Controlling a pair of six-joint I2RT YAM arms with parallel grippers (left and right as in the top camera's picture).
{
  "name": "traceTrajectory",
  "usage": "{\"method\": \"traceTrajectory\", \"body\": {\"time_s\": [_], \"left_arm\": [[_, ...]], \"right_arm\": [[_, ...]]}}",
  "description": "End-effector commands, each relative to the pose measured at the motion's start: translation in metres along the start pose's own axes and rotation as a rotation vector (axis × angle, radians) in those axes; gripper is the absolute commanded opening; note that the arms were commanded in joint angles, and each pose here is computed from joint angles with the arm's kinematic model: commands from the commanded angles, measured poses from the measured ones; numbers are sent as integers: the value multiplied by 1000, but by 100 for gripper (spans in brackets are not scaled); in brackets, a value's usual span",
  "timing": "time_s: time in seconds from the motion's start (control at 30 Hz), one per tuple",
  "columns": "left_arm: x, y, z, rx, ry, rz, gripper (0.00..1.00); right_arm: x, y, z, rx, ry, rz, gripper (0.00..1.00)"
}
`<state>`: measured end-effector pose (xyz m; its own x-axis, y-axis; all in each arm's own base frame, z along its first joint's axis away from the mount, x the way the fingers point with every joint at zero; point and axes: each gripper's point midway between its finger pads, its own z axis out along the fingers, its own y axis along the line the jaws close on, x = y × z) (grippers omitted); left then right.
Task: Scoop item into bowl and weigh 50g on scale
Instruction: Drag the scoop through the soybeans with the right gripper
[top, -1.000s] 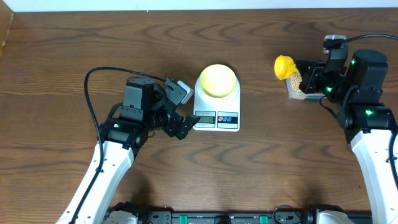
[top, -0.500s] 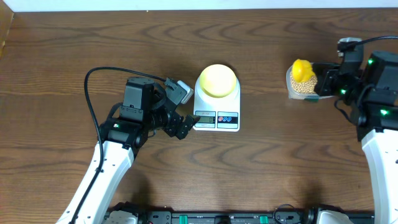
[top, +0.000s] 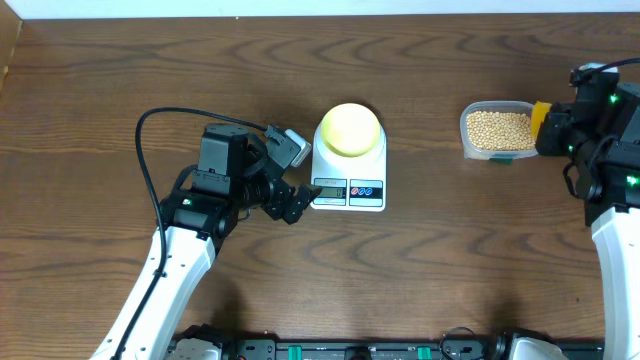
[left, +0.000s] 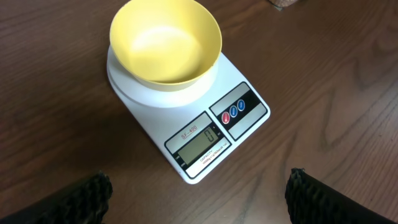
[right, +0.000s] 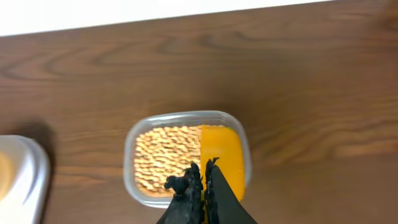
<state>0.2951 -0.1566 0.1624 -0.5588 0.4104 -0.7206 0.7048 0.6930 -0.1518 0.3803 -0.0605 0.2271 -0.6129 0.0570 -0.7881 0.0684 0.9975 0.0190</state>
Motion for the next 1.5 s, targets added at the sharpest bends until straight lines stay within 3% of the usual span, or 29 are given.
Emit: {"method": "traceTrajectory", "body": {"time_s": [0.0, 0.83, 1.47], "left_arm": [[0, 1, -2, -9, -4, 3, 91], [0, 1, -2, -9, -4, 3, 91], [0, 1, -2, -9, -4, 3, 91]], "right_arm": [[5, -14, 9, 67, 42, -49, 1], [52, -11, 76, 2, 211, -26, 1], [50, 18, 77, -163, 200, 21, 1]]}}
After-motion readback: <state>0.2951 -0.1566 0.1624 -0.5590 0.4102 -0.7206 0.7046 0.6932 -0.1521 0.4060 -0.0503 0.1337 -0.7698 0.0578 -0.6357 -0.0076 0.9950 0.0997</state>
